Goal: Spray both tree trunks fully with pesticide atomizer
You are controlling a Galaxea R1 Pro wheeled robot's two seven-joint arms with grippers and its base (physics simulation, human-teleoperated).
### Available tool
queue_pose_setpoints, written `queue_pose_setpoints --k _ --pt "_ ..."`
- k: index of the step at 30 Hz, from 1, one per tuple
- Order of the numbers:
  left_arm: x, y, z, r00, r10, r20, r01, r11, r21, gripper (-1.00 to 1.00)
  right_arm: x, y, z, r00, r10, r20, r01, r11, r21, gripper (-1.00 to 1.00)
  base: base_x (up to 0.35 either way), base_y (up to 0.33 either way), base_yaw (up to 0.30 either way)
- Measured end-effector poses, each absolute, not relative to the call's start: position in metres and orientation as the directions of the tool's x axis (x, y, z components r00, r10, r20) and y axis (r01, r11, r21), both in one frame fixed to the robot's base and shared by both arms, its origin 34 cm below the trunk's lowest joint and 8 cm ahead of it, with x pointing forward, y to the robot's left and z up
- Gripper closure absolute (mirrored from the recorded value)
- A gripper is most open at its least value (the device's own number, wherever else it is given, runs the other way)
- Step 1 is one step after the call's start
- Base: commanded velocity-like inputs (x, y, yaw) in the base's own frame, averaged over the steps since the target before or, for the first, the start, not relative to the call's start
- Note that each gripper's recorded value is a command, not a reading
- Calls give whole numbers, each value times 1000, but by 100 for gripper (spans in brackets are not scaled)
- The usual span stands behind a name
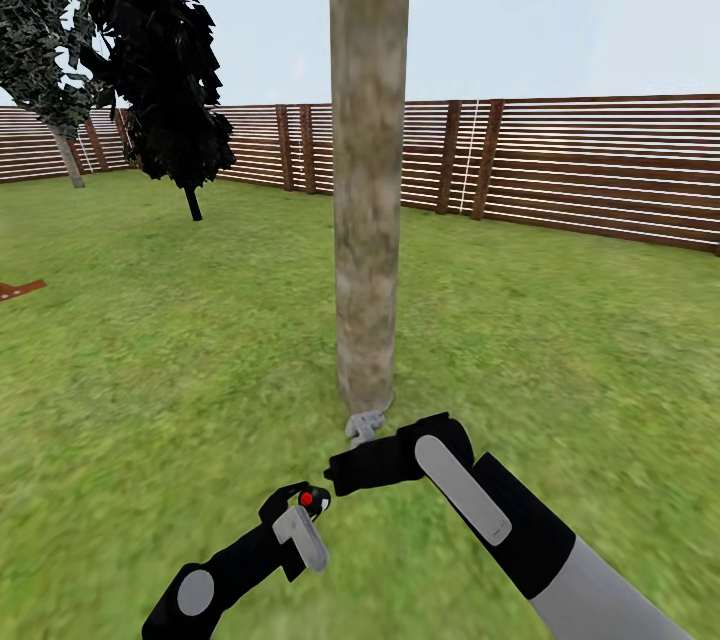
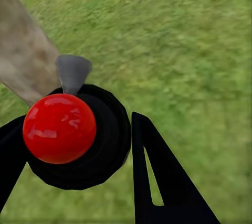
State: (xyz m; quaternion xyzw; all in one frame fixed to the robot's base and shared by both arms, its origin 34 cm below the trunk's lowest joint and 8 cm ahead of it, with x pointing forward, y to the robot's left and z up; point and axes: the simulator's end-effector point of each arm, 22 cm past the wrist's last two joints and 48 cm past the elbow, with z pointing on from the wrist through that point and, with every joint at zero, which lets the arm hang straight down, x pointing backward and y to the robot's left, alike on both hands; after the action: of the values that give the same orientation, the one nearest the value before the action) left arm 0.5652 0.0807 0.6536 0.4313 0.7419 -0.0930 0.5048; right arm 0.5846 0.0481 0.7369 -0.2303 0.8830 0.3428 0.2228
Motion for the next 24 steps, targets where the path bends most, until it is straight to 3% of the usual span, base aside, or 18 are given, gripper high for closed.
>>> queue_pose_setpoints --k 24 --pt "565 80 654 -115 545 -830 735 609 298 100 584 49 737 -795 -254 -552 -560 657 504 100 0 0 0"
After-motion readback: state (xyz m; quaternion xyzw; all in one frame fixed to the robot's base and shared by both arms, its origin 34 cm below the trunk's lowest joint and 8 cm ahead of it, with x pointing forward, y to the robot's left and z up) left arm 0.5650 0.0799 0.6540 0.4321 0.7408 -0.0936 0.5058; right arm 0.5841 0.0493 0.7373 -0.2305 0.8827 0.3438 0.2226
